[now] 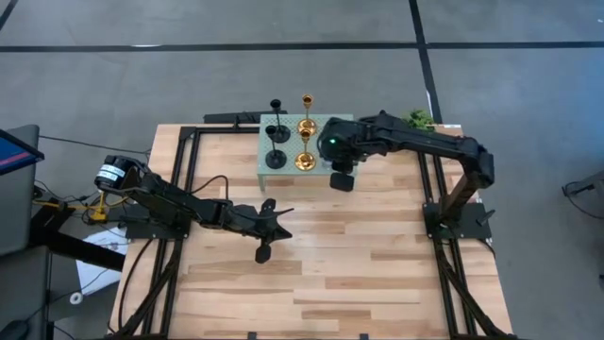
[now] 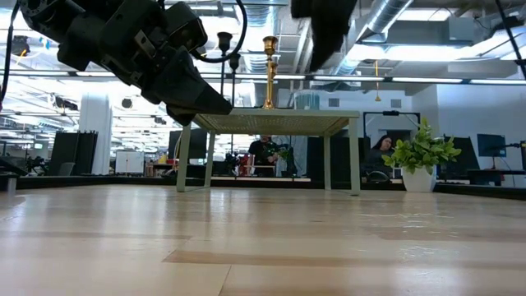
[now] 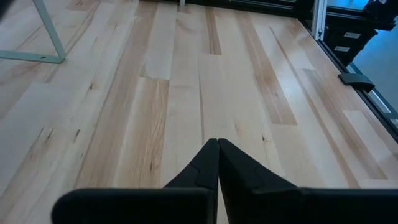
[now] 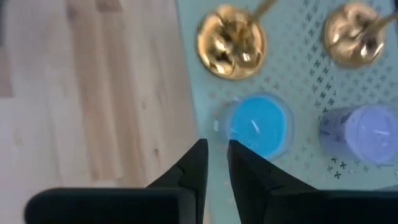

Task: Pick & Place candle stick holders
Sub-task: Return to Home Position

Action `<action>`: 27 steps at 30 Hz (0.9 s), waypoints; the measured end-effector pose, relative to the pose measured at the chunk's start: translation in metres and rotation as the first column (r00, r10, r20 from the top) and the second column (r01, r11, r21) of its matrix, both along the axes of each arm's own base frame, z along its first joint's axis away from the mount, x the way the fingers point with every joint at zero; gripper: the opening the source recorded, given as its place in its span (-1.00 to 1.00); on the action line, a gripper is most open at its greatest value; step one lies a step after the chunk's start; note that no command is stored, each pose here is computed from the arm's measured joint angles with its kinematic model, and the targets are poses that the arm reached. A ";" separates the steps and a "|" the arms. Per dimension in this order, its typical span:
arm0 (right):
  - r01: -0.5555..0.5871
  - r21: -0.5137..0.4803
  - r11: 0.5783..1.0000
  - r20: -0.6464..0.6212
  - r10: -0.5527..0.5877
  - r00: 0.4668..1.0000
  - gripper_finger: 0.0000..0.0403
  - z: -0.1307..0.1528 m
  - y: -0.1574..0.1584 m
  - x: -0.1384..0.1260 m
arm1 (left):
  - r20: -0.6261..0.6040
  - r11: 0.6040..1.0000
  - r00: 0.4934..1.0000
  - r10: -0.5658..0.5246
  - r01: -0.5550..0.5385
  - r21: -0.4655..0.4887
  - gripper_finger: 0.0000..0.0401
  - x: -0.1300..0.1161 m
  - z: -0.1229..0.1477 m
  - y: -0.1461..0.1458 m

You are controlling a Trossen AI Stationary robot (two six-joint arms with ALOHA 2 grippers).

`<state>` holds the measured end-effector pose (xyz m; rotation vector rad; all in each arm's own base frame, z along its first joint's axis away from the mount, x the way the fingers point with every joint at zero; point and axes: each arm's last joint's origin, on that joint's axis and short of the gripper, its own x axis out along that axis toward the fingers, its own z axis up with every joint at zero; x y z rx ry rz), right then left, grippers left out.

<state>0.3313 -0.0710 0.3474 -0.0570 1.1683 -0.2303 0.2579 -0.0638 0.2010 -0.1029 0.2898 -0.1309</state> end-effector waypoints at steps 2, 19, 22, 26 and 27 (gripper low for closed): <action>-0.006 0.005 1.000 0.019 0.006 1.000 -0.73 0.013 0.009 -0.001 | 0.002 1.000 1.000 0.000 0.000 0.000 -0.97 0.000 0.000 0.000; -0.142 -0.141 0.980 0.223 0.171 0.960 -0.99 0.086 0.094 -0.070 | 0.085 0.975 0.991 0.105 -0.119 0.190 -0.98 -0.083 0.055 -0.024; -0.183 -0.165 0.969 0.274 0.223 0.935 -1.00 0.085 0.109 -0.087 | 0.129 0.965 0.989 0.069 -0.099 0.243 -0.98 -0.103 0.054 -0.032; -0.236 -0.169 0.957 0.372 0.284 0.884 -1.00 0.071 0.121 -0.108 | 0.171 0.962 0.985 0.035 -0.080 0.262 -0.98 -0.124 0.049 -0.033; -0.245 -0.172 0.954 0.392 0.295 0.871 -1.00 0.065 0.122 -0.113 | 0.187 0.965 0.982 0.035 -0.081 0.249 -0.98 -0.127 0.048 -0.032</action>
